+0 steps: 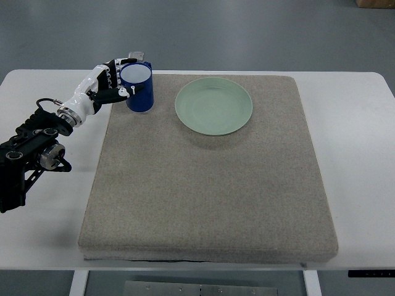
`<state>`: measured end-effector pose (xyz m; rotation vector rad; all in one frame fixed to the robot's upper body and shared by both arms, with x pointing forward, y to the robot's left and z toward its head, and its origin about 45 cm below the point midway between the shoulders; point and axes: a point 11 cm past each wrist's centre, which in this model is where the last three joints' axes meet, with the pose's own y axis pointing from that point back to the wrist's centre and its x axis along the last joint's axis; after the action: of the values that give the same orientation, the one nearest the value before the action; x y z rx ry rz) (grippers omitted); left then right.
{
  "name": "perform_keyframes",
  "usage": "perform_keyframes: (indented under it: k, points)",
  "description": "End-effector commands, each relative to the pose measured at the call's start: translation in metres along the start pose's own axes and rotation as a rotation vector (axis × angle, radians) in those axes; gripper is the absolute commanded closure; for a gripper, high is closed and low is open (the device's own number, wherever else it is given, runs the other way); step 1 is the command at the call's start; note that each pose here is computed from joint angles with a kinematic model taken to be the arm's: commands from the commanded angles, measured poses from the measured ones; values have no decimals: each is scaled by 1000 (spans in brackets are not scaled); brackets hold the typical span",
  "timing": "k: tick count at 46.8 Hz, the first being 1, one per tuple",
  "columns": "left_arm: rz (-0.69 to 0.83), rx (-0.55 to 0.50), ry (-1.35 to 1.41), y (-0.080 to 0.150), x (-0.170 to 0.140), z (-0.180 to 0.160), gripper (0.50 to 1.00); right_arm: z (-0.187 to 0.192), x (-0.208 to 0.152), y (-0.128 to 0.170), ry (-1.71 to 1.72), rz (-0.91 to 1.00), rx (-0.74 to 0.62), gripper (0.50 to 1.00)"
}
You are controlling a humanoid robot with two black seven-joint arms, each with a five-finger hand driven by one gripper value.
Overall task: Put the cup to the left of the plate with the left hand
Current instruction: 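Lower the mug onto the pad beside the plate and hold it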
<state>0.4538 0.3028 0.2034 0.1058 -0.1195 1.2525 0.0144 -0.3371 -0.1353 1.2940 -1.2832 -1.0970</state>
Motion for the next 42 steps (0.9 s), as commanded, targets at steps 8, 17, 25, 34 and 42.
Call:
perform_keyframes:
  k: [8,17,25,34,42]
  points:
    - [4,8,-7,0,-2,-3,829,0,0,0,0,-1,0,566]
    - [17,23,5,-2,-7,-11,823,0,0,0,0,-1,0,566]
    - [58,29,-9,-2,-4,-14,812,0,0,0,0,1,0,566]
    - [73,31,-16,-2,-3,-15,799,0,0,0,0,-1,0,566]
    - [70,31,-10,-3,-5,-15,727,0,0,0,0,-1,0,566]
